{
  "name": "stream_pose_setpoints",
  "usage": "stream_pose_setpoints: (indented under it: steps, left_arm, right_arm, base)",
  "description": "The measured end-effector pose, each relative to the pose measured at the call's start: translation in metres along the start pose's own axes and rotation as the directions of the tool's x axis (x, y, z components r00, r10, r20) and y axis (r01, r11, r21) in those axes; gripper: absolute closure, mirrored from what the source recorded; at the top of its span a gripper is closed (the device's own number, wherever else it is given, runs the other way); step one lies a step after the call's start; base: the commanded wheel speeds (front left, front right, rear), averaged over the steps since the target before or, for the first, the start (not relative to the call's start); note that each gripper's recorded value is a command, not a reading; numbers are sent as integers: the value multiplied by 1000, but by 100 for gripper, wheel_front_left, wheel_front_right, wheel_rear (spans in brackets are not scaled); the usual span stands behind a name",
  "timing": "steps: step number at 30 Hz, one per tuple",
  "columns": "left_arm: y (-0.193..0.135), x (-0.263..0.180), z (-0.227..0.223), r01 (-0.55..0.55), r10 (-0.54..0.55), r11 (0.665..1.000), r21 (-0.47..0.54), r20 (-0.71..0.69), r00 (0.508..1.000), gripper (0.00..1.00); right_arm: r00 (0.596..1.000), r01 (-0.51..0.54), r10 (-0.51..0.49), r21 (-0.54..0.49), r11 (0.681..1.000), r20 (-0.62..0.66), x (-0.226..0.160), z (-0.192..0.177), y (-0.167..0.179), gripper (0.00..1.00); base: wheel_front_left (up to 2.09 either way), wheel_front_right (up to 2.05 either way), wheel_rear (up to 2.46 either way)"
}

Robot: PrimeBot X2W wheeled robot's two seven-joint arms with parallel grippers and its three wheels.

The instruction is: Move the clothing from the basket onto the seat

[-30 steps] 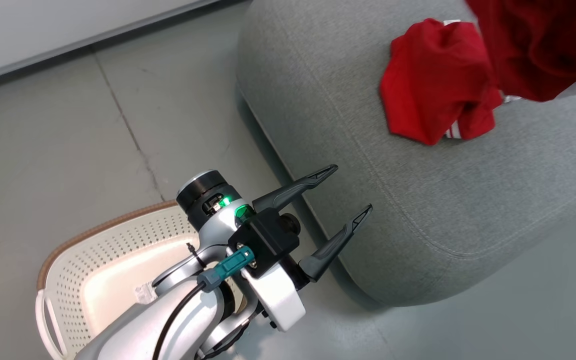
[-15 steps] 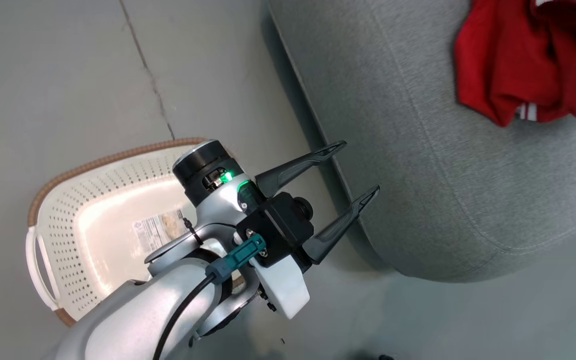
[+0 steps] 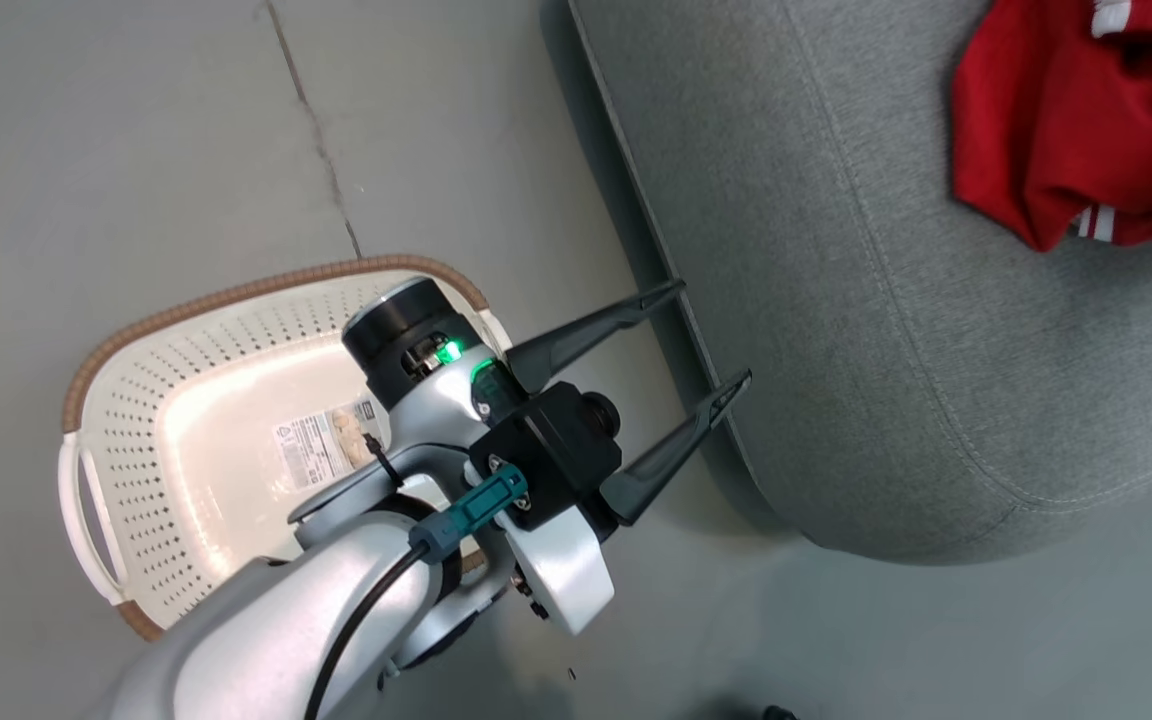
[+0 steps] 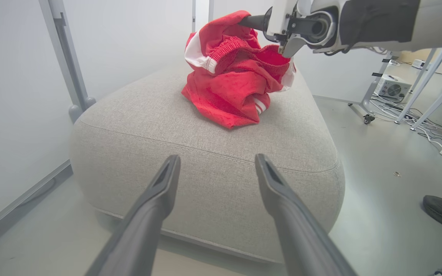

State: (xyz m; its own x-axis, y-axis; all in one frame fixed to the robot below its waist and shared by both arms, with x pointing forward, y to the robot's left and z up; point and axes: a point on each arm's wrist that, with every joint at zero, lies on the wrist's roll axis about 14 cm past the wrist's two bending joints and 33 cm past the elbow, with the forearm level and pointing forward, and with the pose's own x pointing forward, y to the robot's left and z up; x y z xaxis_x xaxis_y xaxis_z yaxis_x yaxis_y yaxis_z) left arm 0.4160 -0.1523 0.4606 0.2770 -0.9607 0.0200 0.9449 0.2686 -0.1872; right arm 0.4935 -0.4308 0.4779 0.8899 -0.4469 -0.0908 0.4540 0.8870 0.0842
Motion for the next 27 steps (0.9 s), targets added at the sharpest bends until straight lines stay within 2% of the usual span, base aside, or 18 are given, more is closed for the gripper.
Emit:
stream_pose_setpoints:
  steps: [8, 16, 21, 27]
  left_arm:
    - [-32, -8, 18, 11, -11, 1000, -1, 17, 1000, 0]
    - [-53, -26, 42, -65, 64, 998, 18, 47, 997, 0]
    - [-57, -44, 53, -148, 146, 989, 21, 71, 987, 0]
    - [-45, -77, 62, -305, 301, 952, 20, 102, 948, 0]
  right_arm:
    - [1000, -3, 4, -43, 999, 19, -38, 16, -14, 0]
    - [996, -39, 41, -26, 999, 79, -84, 32, -16, 0]
    - [987, -95, 93, 4, 995, 130, -112, 36, 0, 0]
    - [965, -204, 195, 38, 978, 177, -140, 34, 43, 0]
  base:
    - [0, 0, 0]
    - [0, 0, 0]
    - [0, 0, 0]
    - [0, 0, 0]
